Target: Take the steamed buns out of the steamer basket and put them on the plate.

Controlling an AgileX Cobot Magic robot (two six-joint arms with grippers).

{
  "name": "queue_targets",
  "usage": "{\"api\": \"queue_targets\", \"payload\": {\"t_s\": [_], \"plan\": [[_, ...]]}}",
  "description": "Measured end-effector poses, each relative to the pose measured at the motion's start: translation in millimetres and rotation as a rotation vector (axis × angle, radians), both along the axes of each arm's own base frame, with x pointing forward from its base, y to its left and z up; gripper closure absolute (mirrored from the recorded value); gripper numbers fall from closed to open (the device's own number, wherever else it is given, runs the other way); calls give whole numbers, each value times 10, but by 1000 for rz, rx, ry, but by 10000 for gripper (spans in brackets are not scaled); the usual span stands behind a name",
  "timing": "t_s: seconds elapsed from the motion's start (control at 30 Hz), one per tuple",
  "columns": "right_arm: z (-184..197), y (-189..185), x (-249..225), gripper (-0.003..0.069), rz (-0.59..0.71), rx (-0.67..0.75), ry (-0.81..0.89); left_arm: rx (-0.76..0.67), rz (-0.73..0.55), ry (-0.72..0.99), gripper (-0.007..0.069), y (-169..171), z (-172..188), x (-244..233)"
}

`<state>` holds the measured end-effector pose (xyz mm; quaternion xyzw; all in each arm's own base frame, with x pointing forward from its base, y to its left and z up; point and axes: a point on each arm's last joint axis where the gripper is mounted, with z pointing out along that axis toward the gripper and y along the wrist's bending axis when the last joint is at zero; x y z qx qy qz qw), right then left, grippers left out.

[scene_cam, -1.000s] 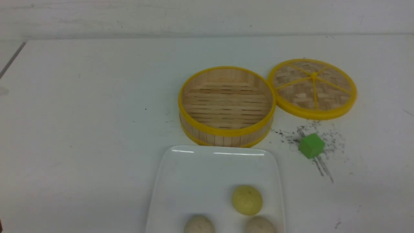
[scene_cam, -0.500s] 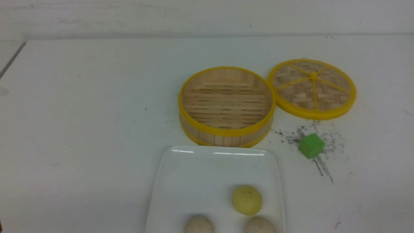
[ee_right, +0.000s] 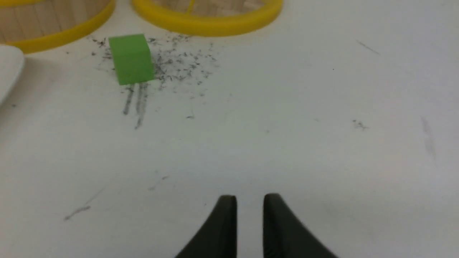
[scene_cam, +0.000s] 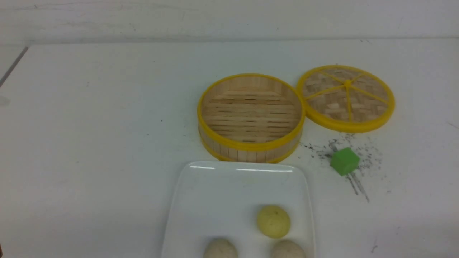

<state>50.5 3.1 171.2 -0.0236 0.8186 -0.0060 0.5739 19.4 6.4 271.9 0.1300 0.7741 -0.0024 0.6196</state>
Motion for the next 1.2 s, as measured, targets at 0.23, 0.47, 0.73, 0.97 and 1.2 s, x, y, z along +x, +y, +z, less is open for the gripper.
{"api": "queue_targets", "payload": {"t_s": [0.23,0.47,0.73,0.97,1.2], "plan": [[3,-13,5,521,-24,-3,-11,0,0,1,270,0,-1,0],[3,-13,5,521,-23,-6,-11,0,0,1,270,0,-1,0],[7,13,8,521,-21,75,-18,2,1,0,270,2,-1,0],[8,15,8,519,-20,76,-18,2,1,0,270,2,-1,0],[8,14,8,508,-22,76,-19,2,1,0,270,2,-1,0]]}}
